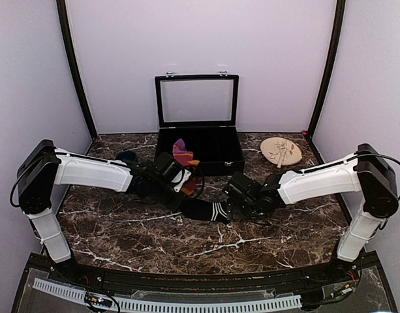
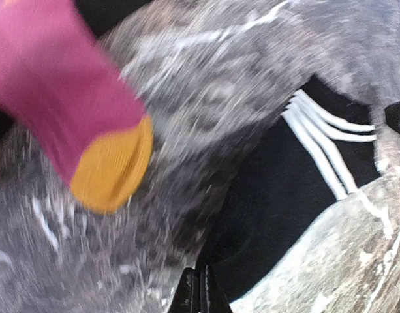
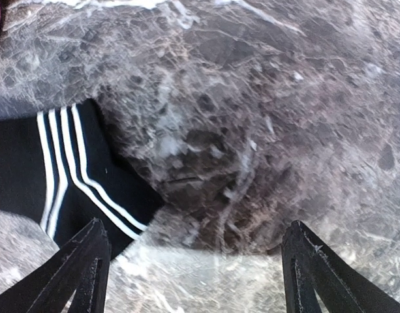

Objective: Roll the socks
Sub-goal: Rotate the sock at the center of the board.

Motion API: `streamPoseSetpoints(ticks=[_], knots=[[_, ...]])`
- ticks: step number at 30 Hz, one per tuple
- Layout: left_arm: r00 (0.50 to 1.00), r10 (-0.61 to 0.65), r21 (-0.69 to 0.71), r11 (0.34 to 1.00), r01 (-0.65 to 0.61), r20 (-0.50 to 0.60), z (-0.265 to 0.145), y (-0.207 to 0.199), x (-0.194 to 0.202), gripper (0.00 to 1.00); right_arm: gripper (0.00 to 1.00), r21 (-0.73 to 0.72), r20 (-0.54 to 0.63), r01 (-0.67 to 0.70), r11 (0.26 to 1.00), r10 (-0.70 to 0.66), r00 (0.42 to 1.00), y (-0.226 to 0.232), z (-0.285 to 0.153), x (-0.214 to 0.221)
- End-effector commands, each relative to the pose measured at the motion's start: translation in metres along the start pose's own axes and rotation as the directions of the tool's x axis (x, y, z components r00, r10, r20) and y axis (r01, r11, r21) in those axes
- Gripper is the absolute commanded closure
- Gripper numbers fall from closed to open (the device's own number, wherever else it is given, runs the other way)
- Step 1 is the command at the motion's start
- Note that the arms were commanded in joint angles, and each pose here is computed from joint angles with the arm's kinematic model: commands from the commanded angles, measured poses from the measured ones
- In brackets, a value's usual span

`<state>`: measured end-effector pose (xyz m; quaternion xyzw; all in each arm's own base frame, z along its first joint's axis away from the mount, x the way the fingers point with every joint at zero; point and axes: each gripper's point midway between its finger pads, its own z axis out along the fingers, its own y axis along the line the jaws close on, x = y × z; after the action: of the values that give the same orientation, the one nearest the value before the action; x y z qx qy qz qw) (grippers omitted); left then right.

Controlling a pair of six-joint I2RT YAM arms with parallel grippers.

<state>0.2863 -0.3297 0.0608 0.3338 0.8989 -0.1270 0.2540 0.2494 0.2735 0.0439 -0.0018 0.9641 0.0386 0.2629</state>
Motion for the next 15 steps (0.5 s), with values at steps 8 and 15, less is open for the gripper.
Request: streamPoseSetpoints(ticks=[8,15], knots=[[0.901,0.402,0.108,0.901,-0.421,0.164,0.006,-0.037,-0.067,1.0,0.16,0.043,0.041,0.103,0.994,-0.105,0.994,-0.018,-0.016,0.009],[0.846,0.485,0.055,0.86,-0.508,0.222,0.019,-0.039,-0.097,0.9,0.16,0.013,0.057,0.134,0.991,-0.134,0.989,-0.014,-0.018,0.007]])
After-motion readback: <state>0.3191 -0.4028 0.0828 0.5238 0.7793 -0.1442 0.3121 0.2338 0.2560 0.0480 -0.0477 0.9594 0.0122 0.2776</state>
